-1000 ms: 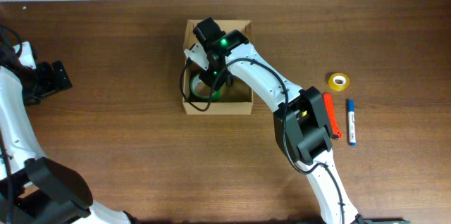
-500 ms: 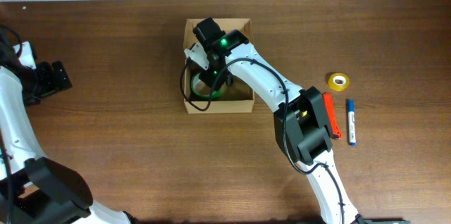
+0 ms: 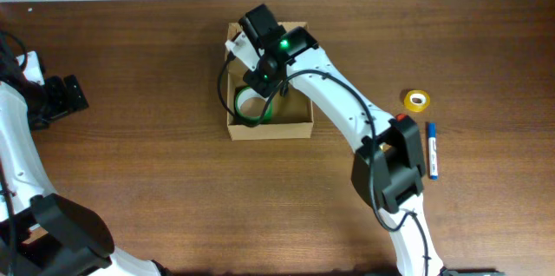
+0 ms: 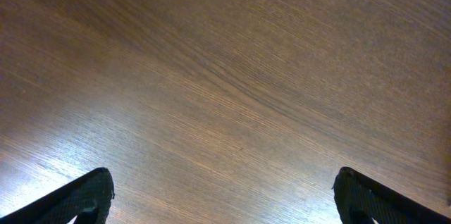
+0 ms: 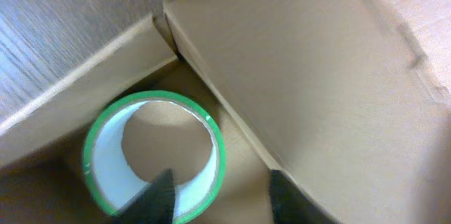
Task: Pack container
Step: 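Lower the green tape into the box, open and withdraw right gripper, then grasp the small yellow tape roll with the right gripper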
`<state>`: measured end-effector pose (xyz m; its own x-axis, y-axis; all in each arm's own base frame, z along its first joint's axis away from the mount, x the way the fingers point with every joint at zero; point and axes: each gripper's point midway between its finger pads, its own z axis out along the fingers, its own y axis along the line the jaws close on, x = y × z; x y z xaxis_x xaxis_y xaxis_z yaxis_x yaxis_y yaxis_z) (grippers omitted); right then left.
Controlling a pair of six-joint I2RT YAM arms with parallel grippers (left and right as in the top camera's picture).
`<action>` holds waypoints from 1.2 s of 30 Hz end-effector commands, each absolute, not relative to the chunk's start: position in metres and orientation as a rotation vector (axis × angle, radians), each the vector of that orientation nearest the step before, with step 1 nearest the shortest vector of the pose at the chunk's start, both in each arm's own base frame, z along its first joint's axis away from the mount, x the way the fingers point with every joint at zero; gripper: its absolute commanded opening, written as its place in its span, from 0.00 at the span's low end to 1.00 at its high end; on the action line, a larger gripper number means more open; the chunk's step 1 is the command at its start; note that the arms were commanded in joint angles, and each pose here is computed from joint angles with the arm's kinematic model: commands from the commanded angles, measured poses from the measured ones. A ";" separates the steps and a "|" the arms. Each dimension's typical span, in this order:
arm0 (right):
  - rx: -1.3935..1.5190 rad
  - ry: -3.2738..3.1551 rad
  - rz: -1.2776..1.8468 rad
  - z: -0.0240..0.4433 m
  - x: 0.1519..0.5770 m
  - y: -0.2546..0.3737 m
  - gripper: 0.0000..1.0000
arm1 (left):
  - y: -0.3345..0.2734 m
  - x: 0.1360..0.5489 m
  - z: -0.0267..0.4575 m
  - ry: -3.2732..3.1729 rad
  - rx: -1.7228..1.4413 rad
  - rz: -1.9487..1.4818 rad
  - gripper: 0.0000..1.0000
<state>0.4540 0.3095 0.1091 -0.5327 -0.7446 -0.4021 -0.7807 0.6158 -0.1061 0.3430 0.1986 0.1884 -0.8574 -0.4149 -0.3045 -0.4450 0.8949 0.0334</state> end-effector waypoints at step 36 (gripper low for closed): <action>0.400 2.971 -0.010 0.102 0.409 -0.108 0.38 | 0.199 0.343 0.184 2.785 -0.621 0.138 0.99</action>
<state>0.4084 -0.1281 0.1264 -0.9422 0.2732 -0.1940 0.2867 0.9570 -0.0447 0.3430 0.1985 0.1884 -0.8574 -0.4149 -0.3045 -0.4449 0.8950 0.0330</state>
